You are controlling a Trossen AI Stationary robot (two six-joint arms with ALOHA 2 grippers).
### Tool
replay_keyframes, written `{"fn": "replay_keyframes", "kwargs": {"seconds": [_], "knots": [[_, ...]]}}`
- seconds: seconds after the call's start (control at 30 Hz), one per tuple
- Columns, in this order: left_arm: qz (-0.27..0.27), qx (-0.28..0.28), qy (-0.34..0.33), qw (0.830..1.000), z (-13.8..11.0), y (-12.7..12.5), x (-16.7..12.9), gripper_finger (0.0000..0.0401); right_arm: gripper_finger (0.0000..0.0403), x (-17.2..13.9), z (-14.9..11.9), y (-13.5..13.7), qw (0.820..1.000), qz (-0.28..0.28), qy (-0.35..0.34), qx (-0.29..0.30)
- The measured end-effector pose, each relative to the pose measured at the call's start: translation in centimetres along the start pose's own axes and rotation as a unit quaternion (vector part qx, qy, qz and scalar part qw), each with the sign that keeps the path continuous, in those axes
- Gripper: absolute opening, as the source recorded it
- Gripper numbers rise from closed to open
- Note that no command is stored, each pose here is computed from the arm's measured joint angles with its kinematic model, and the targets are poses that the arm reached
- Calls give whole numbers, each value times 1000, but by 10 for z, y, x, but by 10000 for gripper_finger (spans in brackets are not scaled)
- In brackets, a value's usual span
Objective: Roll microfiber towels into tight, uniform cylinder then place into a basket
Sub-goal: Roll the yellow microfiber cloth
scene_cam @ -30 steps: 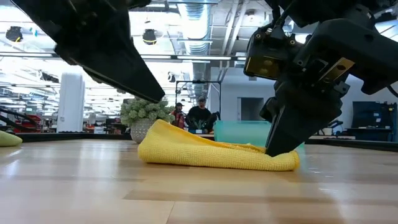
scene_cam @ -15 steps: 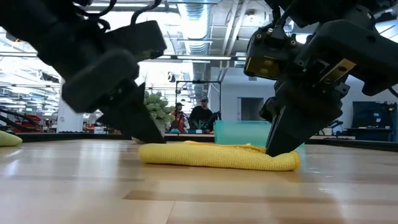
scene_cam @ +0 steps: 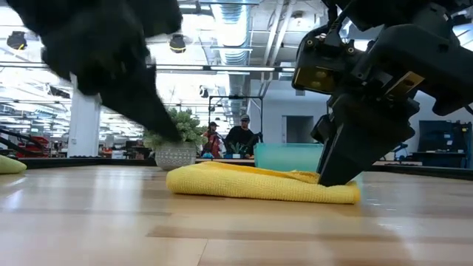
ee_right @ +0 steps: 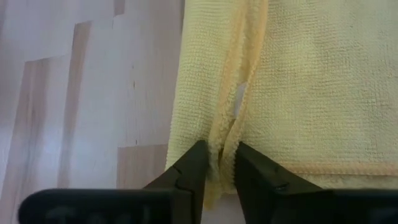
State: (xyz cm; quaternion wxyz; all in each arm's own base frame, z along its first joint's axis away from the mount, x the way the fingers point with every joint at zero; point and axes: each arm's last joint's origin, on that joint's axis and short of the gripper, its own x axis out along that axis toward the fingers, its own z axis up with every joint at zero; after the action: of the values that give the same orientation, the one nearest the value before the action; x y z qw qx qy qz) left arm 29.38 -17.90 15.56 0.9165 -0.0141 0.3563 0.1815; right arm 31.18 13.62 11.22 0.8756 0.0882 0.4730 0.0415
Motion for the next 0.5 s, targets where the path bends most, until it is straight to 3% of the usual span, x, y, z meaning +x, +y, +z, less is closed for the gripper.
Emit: {"fn": "replay_keyframes", "kwargs": {"seconds": [0.2, 0.5], "knots": [[-50, 18, -43, 998, 7, -15, -3, 0, 106, 0, 1, -2, 1000, -22, -13, -6], [5, 33, 2, 999, -8, -3, 51, 0, 102, -1, 2, -1, 999, -20, -19, -19]]}}
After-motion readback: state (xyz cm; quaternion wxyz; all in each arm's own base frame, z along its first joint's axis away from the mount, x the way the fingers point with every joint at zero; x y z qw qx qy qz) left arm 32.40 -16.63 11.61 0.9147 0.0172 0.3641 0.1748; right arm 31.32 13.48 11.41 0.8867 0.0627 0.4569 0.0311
